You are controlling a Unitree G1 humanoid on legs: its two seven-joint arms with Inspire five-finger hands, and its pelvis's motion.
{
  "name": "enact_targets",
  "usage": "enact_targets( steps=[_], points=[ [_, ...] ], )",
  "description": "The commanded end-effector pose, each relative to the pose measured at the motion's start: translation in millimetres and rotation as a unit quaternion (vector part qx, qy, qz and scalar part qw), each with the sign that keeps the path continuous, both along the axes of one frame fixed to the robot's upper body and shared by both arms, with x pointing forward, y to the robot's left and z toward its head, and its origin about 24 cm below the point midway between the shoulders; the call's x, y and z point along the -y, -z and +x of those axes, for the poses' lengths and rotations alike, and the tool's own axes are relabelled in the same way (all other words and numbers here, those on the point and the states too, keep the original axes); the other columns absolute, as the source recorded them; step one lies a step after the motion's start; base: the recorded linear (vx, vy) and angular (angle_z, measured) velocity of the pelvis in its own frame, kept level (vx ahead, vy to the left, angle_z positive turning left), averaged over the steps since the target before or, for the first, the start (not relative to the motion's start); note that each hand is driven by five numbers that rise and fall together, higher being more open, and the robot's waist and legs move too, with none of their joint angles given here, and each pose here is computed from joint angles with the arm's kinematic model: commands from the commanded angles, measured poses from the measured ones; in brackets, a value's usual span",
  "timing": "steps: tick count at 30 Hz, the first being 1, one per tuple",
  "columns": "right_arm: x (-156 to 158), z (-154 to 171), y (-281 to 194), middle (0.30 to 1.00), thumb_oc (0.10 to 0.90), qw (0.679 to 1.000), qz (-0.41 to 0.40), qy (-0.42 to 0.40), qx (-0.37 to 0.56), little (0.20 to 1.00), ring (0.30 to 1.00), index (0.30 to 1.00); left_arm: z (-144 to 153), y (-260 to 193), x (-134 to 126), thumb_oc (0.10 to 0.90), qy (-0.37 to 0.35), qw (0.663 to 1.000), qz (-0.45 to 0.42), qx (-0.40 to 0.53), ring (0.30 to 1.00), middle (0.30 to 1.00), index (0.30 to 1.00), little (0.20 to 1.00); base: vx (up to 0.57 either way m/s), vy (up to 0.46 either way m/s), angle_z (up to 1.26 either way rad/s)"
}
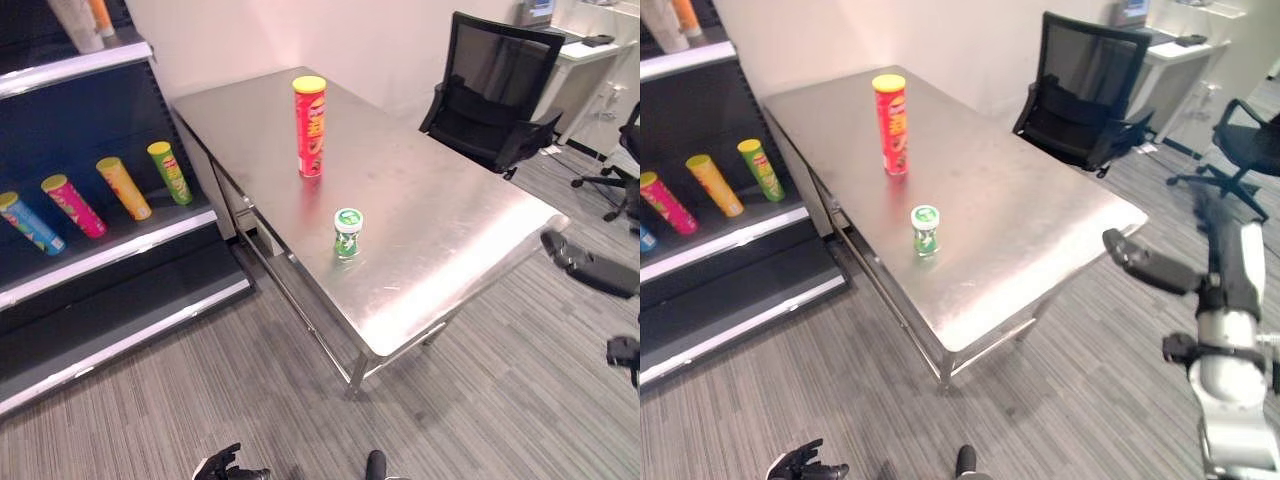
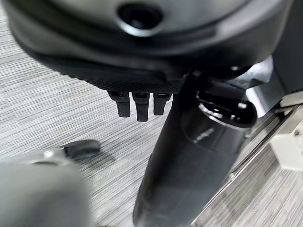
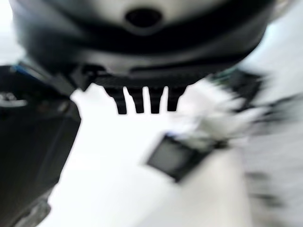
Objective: Put the goods on the table back onto the shelves and tidy them up.
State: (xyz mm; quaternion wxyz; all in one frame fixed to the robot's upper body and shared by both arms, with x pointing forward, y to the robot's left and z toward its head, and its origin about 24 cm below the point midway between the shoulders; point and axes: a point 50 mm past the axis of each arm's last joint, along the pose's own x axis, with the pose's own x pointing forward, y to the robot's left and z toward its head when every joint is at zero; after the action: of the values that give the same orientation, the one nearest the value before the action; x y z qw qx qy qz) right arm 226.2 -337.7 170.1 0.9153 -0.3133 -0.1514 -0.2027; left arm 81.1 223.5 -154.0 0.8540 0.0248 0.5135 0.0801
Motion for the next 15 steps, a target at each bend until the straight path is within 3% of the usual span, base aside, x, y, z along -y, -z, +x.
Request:
enact_targets(
  steps=[1,7,15],
  points=[
    [-6.8,14.9,-18.4,0.900,0.800,0.998,-0.010,-0.044,0.036,0.900,0.900,0.900,29.6,-13.6,-19.8,0.800,0.033,0.998,0.033,0.047,0.900,0.900,0.900,0.900,0.00,-0.043,0.21],
    [-35.9,55.1,-16.6,0.900,0.800,0.993,-0.040,-0.112,-0.017,0.900,0.900,0.900,20.5,-11.2,-17.7,0.800,0.036,0.998,0.029,0.037,0.900,0.900,0.900,0.900,0.00,-0.082,0.27],
    [-44.3,64.1,-15.2,0.900,0.800,0.990,-0.076,-0.117,-0.032,0.900,0.900,0.900,18.9,-11.1,-19.6,0.800,0.037,0.998,0.035,0.034,0.900,0.900,0.900,0.900,0.01,-0.055,0.23]
  ],
)
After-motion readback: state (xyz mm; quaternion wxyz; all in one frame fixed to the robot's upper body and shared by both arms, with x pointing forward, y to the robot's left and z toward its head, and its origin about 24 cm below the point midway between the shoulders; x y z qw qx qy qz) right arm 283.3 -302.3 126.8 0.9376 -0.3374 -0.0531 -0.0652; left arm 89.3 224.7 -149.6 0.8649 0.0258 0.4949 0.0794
